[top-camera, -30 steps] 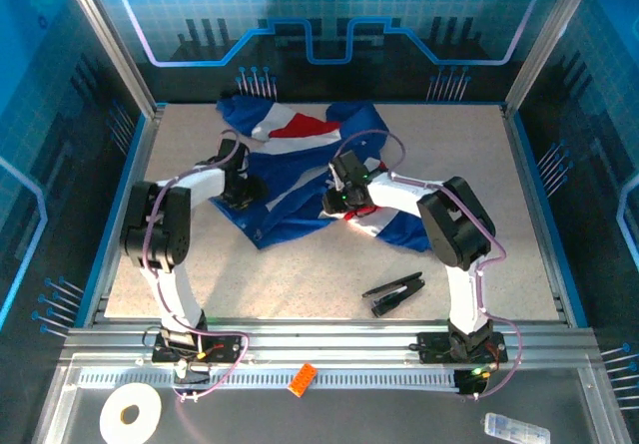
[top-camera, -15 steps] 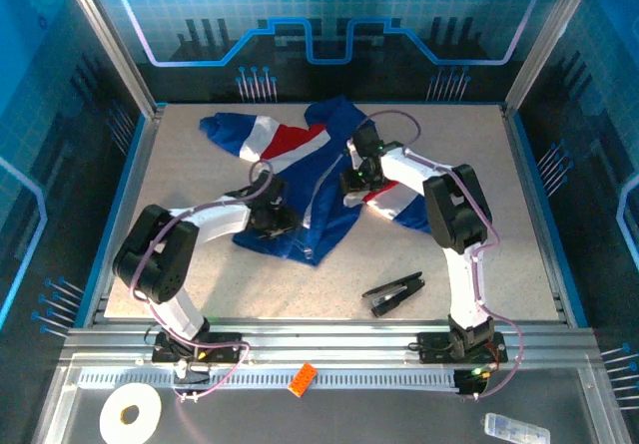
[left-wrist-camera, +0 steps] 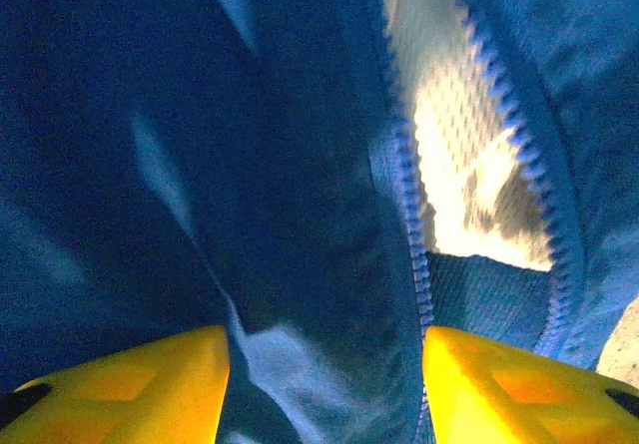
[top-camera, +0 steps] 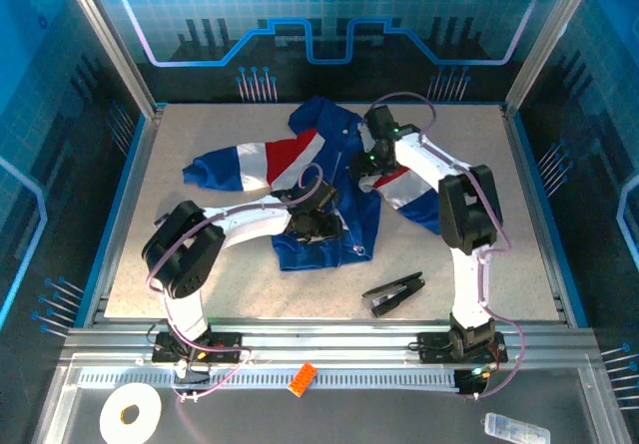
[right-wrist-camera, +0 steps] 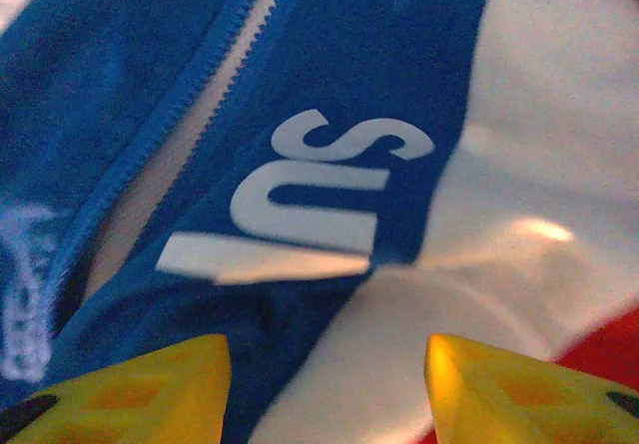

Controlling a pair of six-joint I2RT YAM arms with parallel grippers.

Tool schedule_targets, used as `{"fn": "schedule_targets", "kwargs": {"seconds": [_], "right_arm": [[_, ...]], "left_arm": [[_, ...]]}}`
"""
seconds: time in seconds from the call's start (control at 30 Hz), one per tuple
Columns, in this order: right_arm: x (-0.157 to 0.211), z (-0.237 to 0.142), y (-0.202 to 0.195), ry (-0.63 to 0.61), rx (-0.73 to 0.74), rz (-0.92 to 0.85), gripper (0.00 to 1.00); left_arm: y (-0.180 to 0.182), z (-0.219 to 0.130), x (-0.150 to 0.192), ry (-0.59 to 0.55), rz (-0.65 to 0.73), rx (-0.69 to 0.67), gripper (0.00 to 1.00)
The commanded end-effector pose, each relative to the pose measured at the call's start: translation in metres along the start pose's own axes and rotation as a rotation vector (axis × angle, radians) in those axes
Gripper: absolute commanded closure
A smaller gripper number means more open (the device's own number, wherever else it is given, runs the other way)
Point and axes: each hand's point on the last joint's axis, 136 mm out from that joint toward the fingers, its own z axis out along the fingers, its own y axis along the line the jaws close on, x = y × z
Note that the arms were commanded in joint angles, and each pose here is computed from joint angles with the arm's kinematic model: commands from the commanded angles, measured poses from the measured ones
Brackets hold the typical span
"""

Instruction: Zip up the jacket

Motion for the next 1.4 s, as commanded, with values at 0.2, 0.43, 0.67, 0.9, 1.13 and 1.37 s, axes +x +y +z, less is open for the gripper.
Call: {"fn": "schedule_targets", "kwargs": {"seconds": [0.2,0.43,0.67,0.9,1.13,1.37], "right_arm": [[0.065,-0.03,0.025,0.022,-0.12,0.054,0.44],[0.11,0.007,0.037,0.125,-0.13,0.04,0.49],[0.127,0.034,0.03,0.194,-0.106,0.047,0.59],[0.122,0.032,0.019,0.19,-0.065,0.028,0.59],[0.114,0.014,0.032,0.143,-0.09,0.0,0.59],[0.114,0.011,0.035,0.134,-0.101,-0.008,0.58]], "left_arm": [[0.052,-0.025,-0.01,-0.035,-0.049,-0.078,0.45],[0.085,-0.009,0.013,-0.003,-0.123,-0.089,0.46],[0.11,0.006,0.034,0.042,-0.161,-0.122,0.46],[0.121,-0.007,0.03,0.023,-0.166,-0.137,0.47],[0.087,-0.045,0.013,-0.052,-0.044,-0.157,0.48],[0.034,-0.055,0.024,-0.083,0.127,-0.181,0.52]]}}
